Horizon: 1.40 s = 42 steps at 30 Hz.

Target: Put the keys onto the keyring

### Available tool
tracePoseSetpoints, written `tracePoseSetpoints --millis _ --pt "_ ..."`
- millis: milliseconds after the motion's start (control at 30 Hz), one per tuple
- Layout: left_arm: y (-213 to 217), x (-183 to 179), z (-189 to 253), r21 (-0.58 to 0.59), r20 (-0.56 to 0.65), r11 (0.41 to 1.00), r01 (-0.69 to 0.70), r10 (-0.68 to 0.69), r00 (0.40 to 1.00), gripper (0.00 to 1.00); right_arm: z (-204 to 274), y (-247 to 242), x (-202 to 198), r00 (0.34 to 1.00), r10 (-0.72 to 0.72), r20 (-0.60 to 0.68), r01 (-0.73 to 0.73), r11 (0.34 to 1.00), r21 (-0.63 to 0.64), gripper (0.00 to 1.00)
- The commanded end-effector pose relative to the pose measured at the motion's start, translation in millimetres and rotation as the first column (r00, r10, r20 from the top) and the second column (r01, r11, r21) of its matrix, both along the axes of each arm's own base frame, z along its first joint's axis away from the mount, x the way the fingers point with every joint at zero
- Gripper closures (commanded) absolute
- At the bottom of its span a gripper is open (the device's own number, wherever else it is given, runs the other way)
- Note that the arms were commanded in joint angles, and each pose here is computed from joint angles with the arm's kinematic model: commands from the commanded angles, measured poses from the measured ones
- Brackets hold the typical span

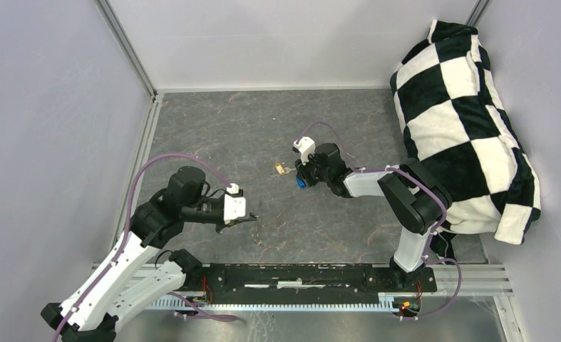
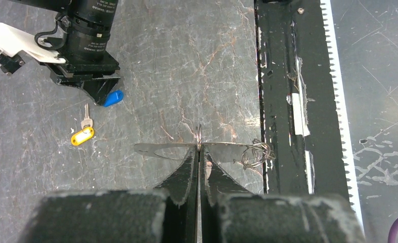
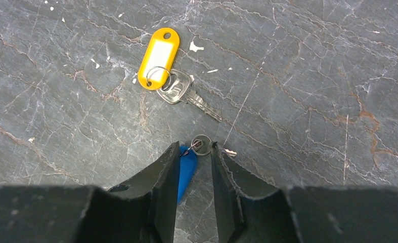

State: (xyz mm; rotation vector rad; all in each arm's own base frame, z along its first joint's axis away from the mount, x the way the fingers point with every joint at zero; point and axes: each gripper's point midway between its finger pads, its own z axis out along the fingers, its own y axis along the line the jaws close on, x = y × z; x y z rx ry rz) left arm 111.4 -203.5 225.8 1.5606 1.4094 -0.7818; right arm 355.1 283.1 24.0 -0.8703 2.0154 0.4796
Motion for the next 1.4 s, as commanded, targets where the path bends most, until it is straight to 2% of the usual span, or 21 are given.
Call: tracePoseSetpoints --millis 0,167,433,533,667,833,1000,1067,1133,1233,1367 --pt "-4.8 6.3 23.7 -0.048 0.057 0.999 -0.004 0.007 0.998 0.98 8.8 9.9 8.4 0.999 0.015 0.038 -0.016 1.0 0.02 0.67" --pt "-5.0 7.2 25.8 -0.05 0.064 0.999 -0.005 0.008 0.998 0.98 6.0 6.0 12.4 0.999 -0.011 0.048 0.011 1.0 0.009 0.77" --pt "-4.5 3.7 24.0 -0.05 0.052 0.999 0.004 -0.001 0.999 0.98 26.6 2.4 6.2 0.99 0.017 0.141 -0.023 0.999 0.038 0.99" --pt "-4.4 0.4 21.2 -0.043 0.035 0.999 0.016 -0.015 0.999 0.98 42.7 2.6 -4.4 0.978 0.065 0.199 -0.079 0.995 0.063 0.99" --pt "-4.8 -2.5 20.8 -0.047 0.023 0.999 0.025 -0.024 0.999 0.98 47.7 2.4 -19.3 0.969 0.131 0.211 -0.147 0.987 0.063 0.99" --pt "-4.5 -5.9 22.7 -0.056 0.027 0.998 0.036 -0.035 0.999 0.98 69.2 11.4 -56.4 0.933 0.276 0.231 -0.31 0.942 0.125 0.99" --pt "-6.0 -11.4 20.7 -0.062 0.003 0.996 0.06 -0.06 0.998 0.98 116.6 19.0 -107.3 0.829 0.436 0.35 -0.51 0.846 0.153 0.99" --pt "-8.3 -11.4 21.6 -0.071 -0.019 0.996 0.057 -0.059 0.998 0.93 135.0 22.6 -126.3 0.783 0.484 0.39 -0.573 0.806 0.15 0.99" --pt "-11.2 -10.3 23.6 -0.087 -0.042 0.995 0.046 -0.049 0.998 0.93 154.3 26.8 -143.8 0.732 0.525 0.435 -0.631 0.763 0.141 0.99" --pt "-15.4 -9.4 30.3 -0.123 -0.046 0.991 0.041 -0.047 0.998 0.97 182.8 34.0 -171.3 0.638 0.59 0.495 -0.722 0.682 0.116 0.99" --pt "-20.8 -12.0 45.6 -0.173 -0.048 0.983 0.06 -0.07 0.996 0.98 214.0 40.1 -194.5 0.537 0.649 0.538 -0.79 0.61 0.053 0.99"
